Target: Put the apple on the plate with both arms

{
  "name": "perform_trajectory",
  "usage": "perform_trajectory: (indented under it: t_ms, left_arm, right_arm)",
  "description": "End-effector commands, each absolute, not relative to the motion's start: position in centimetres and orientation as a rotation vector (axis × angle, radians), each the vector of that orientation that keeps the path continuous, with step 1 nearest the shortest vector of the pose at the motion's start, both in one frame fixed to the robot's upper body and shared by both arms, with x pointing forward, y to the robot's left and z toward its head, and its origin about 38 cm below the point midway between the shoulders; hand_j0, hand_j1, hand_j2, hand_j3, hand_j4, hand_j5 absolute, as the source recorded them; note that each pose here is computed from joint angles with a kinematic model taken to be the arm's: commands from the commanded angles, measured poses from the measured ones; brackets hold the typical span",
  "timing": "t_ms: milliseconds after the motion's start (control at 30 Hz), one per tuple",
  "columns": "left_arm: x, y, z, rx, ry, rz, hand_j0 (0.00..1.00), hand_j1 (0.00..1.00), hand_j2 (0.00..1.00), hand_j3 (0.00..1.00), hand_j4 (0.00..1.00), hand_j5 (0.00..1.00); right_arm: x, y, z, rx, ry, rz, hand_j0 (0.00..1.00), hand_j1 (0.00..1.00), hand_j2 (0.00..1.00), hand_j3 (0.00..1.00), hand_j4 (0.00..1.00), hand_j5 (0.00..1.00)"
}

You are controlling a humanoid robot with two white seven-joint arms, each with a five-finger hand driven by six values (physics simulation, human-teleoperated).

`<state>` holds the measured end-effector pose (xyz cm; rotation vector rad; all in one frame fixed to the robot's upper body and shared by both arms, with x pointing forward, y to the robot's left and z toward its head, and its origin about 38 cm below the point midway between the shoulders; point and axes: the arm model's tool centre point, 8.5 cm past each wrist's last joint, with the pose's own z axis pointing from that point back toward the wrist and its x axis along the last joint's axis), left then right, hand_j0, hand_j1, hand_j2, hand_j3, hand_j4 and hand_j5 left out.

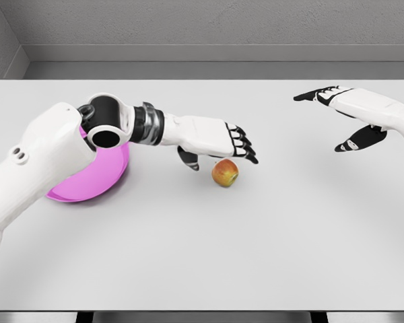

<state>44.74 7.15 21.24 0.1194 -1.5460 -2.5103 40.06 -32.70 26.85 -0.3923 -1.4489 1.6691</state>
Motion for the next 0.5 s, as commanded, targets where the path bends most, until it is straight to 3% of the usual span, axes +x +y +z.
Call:
perform_trajectory:
  t_ms: [0, 200, 467]
  left_arm:
    - [45.2, 6.7, 20.6, 0.128, -1.521, -2.511, 1.0, 1.0, 1.0, 1.0, 1.0, 1.0]
    - [45.8, 6.0, 19.4, 0.21, -1.441, -2.57, 1.0, 1.0, 1.0, 1.0, 1.0, 1.0]
    - [45.1, 5.1, 18.0, 0.17, -1.402, -2.613, 1.0, 1.0, 1.0, 1.0, 1.0, 1.0]
  right_arm:
    - [40.1, -32.7, 26.9, -0.391, -1.45, 1.667, 1.0, 1.0, 1.0, 1.0, 1.0, 1.0]
    - [40.1, -32.6, 26.8, -0.388, -1.452, 1.666, 1.0, 1.0, 1.0, 1.0, 1.0, 1.0]
    - [40.0, -32.7, 26.8, -0.387, -1.451, 1.665, 1.0, 1.0, 1.0, 1.0, 1.0, 1.0]
